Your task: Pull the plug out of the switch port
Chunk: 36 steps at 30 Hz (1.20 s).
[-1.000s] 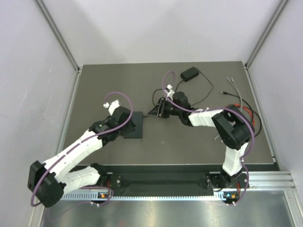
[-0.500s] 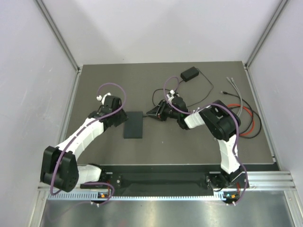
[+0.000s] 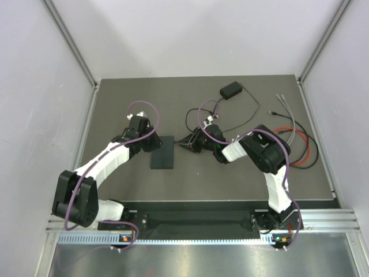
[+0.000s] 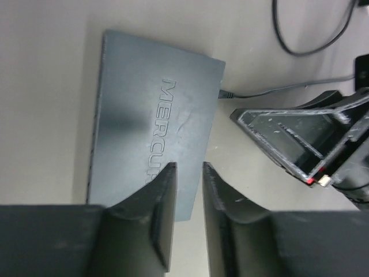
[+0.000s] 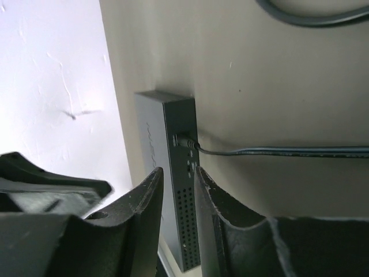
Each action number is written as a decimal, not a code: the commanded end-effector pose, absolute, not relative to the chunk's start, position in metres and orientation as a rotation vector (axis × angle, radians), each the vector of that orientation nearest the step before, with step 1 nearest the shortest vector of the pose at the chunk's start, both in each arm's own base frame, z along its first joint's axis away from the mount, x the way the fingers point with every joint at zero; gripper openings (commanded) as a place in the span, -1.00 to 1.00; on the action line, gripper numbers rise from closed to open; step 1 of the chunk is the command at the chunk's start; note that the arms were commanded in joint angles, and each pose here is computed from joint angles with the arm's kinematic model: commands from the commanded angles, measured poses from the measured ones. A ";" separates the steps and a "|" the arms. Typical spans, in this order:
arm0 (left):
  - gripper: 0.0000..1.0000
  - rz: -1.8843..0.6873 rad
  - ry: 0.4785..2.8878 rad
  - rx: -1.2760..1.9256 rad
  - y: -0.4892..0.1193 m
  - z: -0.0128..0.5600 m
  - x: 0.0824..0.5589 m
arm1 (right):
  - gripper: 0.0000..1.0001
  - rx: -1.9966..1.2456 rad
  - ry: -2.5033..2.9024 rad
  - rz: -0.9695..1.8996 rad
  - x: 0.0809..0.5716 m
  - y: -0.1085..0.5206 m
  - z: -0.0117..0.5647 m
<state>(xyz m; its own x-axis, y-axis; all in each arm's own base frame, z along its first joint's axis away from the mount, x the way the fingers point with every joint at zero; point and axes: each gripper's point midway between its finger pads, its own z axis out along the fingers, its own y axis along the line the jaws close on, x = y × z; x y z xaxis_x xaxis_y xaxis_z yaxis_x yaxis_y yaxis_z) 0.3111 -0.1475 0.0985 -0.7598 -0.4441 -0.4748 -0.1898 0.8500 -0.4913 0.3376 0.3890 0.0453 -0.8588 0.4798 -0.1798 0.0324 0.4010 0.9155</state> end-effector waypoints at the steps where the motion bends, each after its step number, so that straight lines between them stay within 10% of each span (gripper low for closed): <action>1: -0.44 -0.640 2.416 -0.413 -0.162 0.104 0.326 | -0.43 0.511 2.161 1.465 0.346 0.391 0.060; 36: -0.72 -0.815 2.588 -0.590 -0.166 0.053 0.297 | -0.59 1.015 2.015 1.450 0.354 0.407 0.041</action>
